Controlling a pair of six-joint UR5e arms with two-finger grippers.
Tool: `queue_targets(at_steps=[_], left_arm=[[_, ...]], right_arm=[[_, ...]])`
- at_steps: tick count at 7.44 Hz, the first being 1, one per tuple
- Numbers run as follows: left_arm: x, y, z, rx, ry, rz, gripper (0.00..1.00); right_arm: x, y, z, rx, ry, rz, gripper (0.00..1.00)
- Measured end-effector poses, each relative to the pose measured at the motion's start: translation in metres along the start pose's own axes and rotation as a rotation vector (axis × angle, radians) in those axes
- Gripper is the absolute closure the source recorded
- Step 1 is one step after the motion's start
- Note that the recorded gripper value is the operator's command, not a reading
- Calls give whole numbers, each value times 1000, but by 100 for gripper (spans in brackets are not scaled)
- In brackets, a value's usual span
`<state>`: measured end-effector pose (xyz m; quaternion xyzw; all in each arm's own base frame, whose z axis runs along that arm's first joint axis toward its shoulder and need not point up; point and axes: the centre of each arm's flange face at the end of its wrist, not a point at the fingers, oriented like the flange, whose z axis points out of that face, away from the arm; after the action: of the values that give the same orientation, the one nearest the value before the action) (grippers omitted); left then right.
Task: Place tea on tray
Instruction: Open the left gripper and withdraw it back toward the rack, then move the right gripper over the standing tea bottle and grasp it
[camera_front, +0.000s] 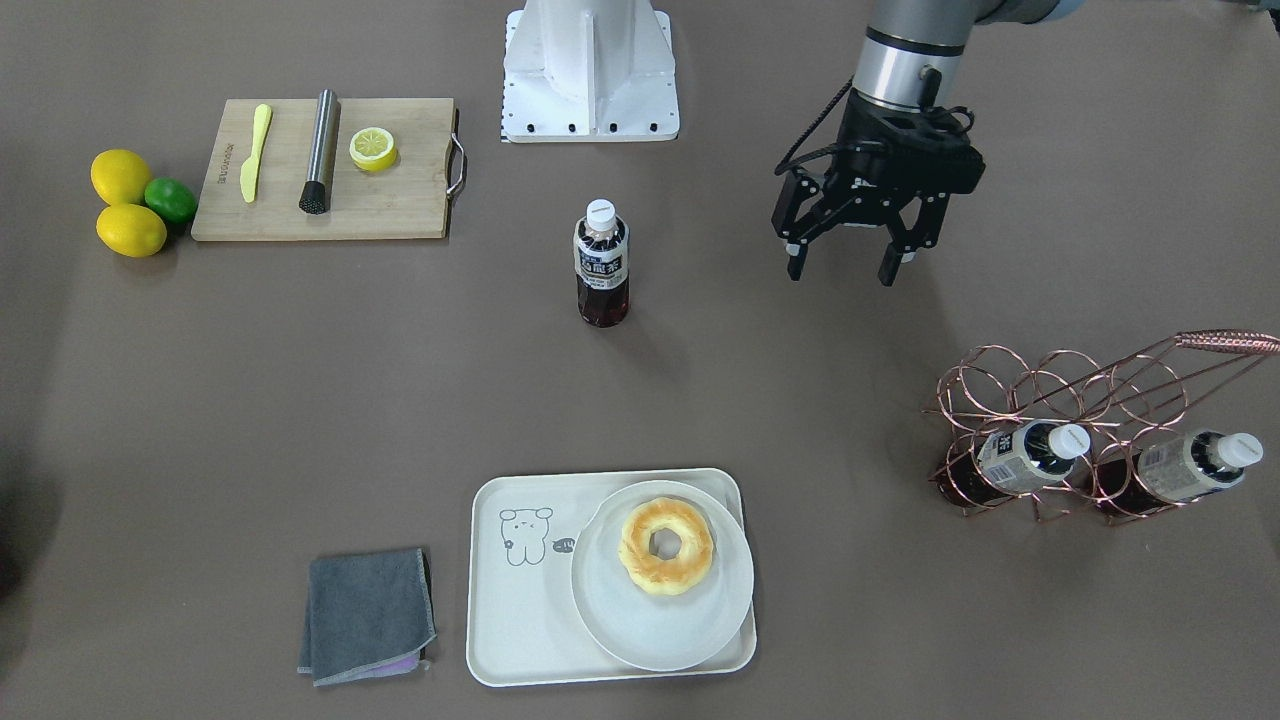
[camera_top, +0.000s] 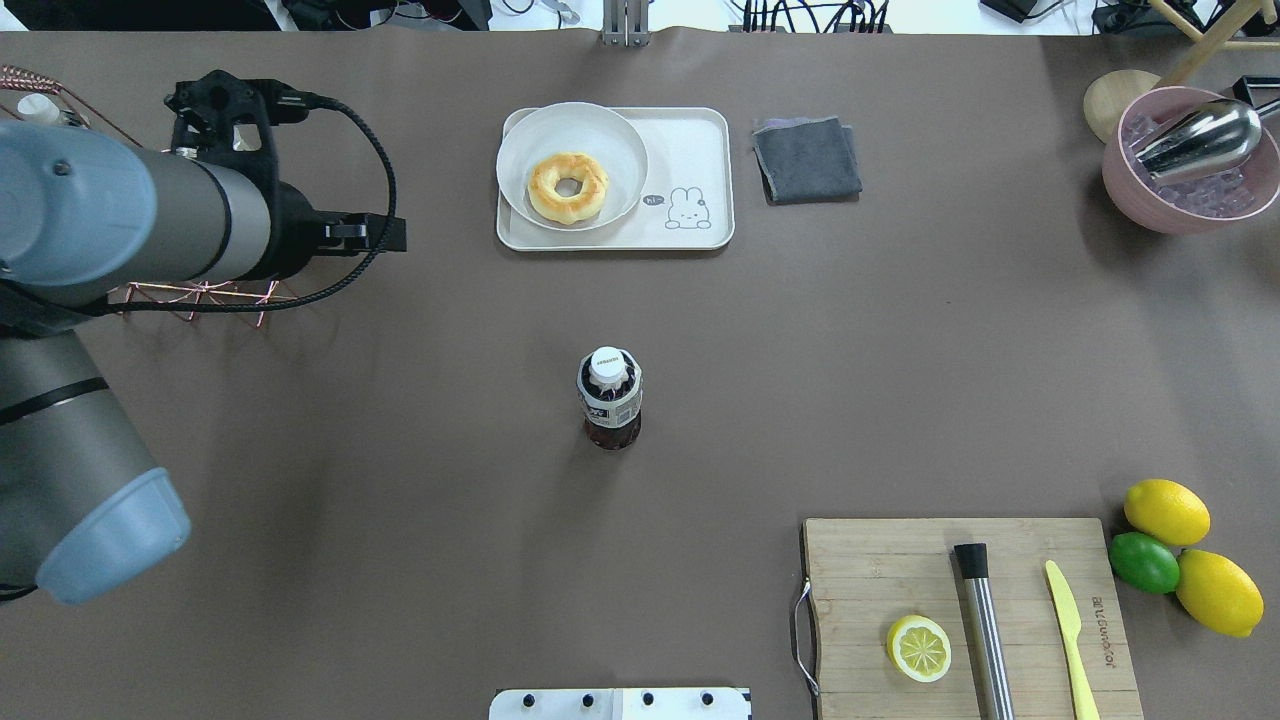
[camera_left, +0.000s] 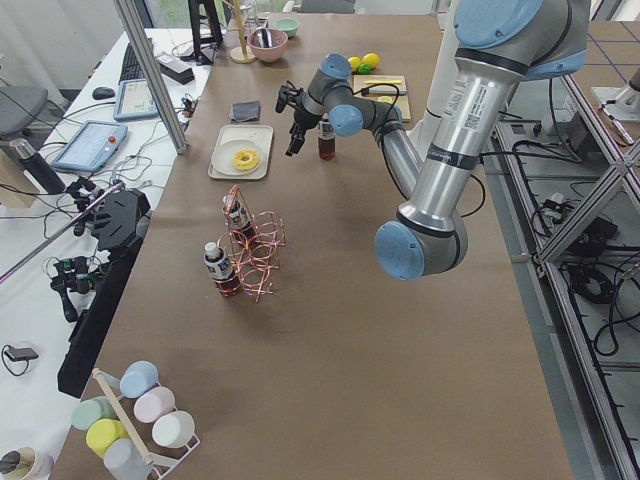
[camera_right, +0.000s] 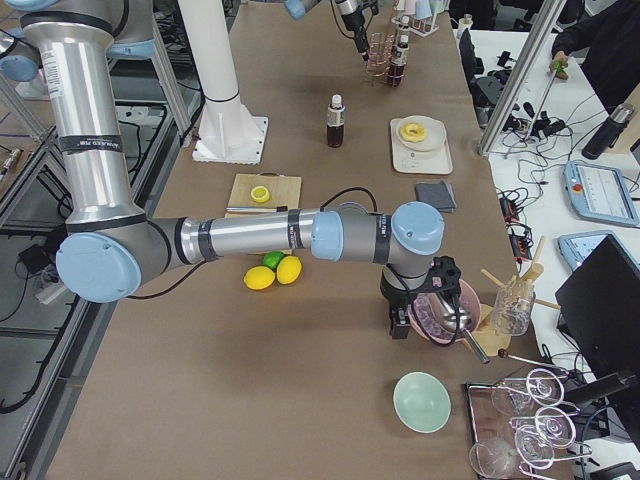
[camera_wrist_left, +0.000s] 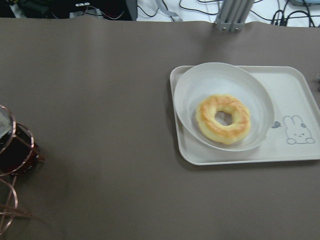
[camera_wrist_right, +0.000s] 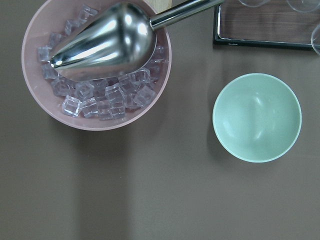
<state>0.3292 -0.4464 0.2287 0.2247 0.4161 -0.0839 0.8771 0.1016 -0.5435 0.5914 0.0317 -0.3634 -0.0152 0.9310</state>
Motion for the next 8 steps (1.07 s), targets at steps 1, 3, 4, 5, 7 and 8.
queue_targets(at_steps=[1, 3, 4, 5, 7, 8], left_arm=[[-40, -6, -3, -46, -23, 13, 2], [-157, -30, -25, -118, -90, 178, 2], [-222, -41, -41, -142, -130, 269, 2], [-284, -51, -61, -159, -167, 342, 2], [-402, -65, -92, -205, -191, 377, 2], [-451, -68, -101, -222, -200, 397, 2]], right_arm=[[-5, -3, 1, 3, -1, -3, 0], [-16, -12, 0, 8, -3, -16, 0], [-22, -16, 0, 8, -12, -25, 0], [-30, -19, 0, 9, -31, -33, 0], [-96, -32, -9, 30, -98, -11, 0], [-164, -44, -14, 36, -120, -10, 0]])
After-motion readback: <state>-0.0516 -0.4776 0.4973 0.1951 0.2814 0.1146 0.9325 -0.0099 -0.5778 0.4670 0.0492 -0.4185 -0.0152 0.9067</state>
